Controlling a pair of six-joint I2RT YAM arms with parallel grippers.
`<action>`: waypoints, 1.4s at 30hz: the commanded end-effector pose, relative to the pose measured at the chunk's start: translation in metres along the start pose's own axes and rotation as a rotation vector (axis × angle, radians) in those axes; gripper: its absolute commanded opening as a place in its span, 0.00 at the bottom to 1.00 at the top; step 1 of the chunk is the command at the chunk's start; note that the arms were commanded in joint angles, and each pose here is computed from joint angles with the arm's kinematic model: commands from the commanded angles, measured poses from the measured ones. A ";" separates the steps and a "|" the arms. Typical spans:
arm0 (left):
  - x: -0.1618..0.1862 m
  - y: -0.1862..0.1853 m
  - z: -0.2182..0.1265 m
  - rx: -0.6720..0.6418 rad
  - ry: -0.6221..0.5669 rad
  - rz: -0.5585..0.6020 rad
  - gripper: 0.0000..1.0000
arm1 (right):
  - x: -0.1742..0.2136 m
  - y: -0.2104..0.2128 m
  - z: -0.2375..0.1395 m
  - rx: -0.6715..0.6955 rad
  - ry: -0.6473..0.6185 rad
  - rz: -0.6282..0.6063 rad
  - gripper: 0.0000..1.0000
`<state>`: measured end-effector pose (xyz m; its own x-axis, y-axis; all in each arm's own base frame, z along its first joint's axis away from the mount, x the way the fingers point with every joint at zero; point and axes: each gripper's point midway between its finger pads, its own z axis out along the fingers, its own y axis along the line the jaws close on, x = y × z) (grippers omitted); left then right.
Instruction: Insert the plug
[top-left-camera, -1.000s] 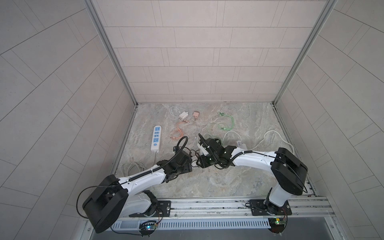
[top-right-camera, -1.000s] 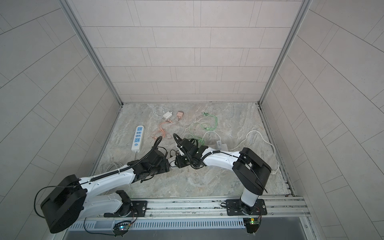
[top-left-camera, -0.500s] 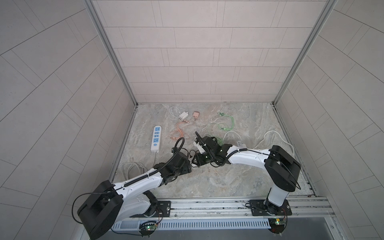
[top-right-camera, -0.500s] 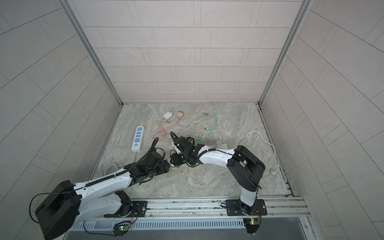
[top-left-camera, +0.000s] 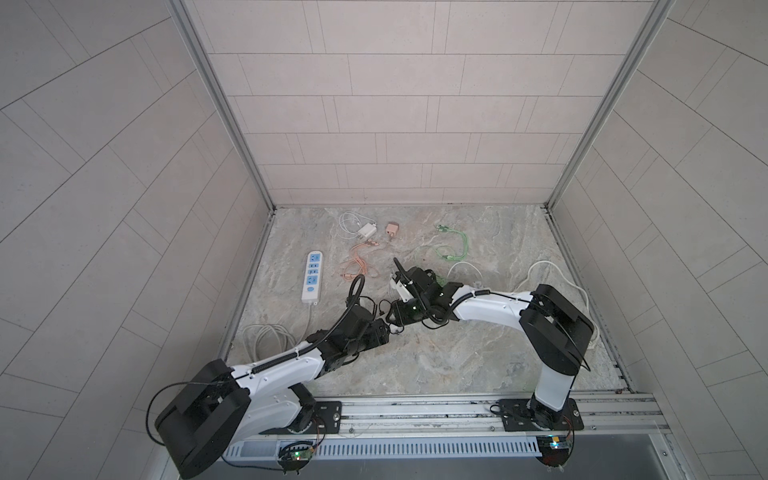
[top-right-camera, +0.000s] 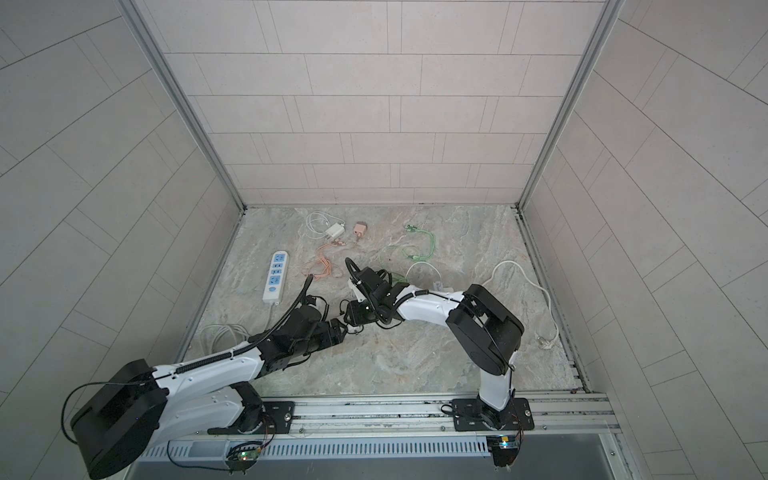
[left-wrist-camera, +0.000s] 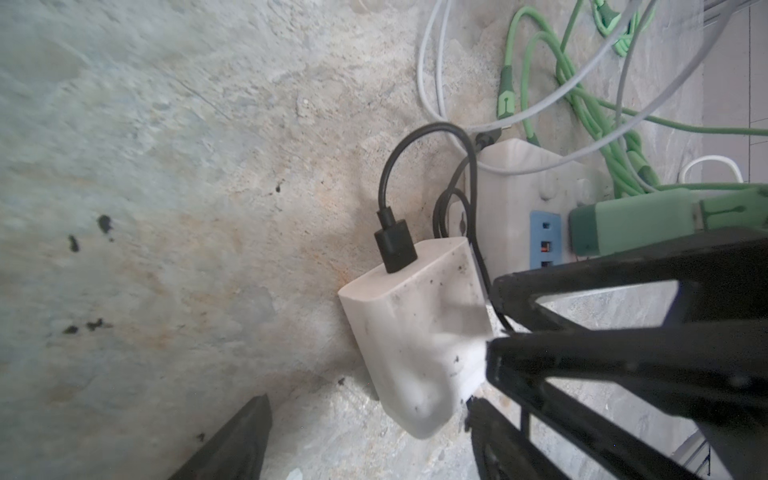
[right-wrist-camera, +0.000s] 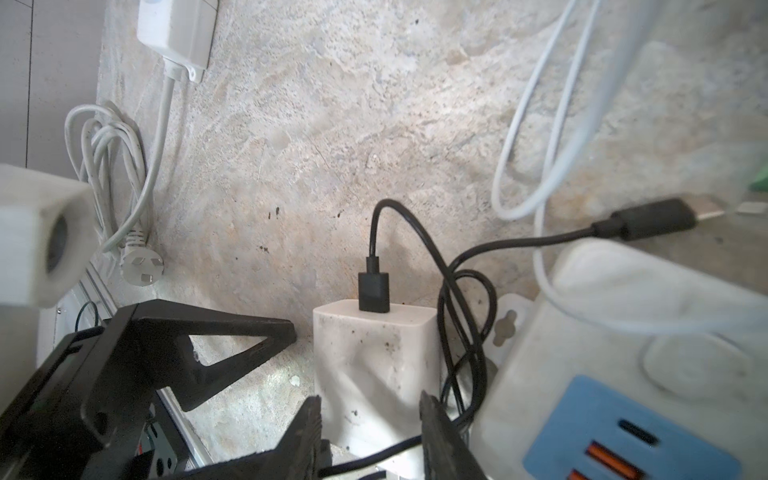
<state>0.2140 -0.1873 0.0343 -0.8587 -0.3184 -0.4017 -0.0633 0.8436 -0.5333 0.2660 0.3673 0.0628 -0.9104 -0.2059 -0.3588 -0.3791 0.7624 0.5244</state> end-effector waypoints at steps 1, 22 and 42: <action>0.000 0.000 0.003 0.006 -0.009 0.000 0.82 | 0.001 0.005 0.003 -0.021 0.015 0.019 0.40; 0.007 0.000 0.007 -0.013 0.018 -0.006 0.84 | 0.025 0.029 -0.003 -0.187 -0.012 0.185 0.40; 0.005 -0.002 0.000 -0.010 -0.025 -0.011 0.84 | 0.026 0.004 0.000 -0.127 -0.053 0.194 0.41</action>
<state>0.2066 -0.1967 0.0345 -0.8637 -0.3084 -0.3987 -0.0545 0.8435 -0.5343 0.2502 0.3682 0.0681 -0.9535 0.0280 -0.3000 -0.2051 0.6691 0.7143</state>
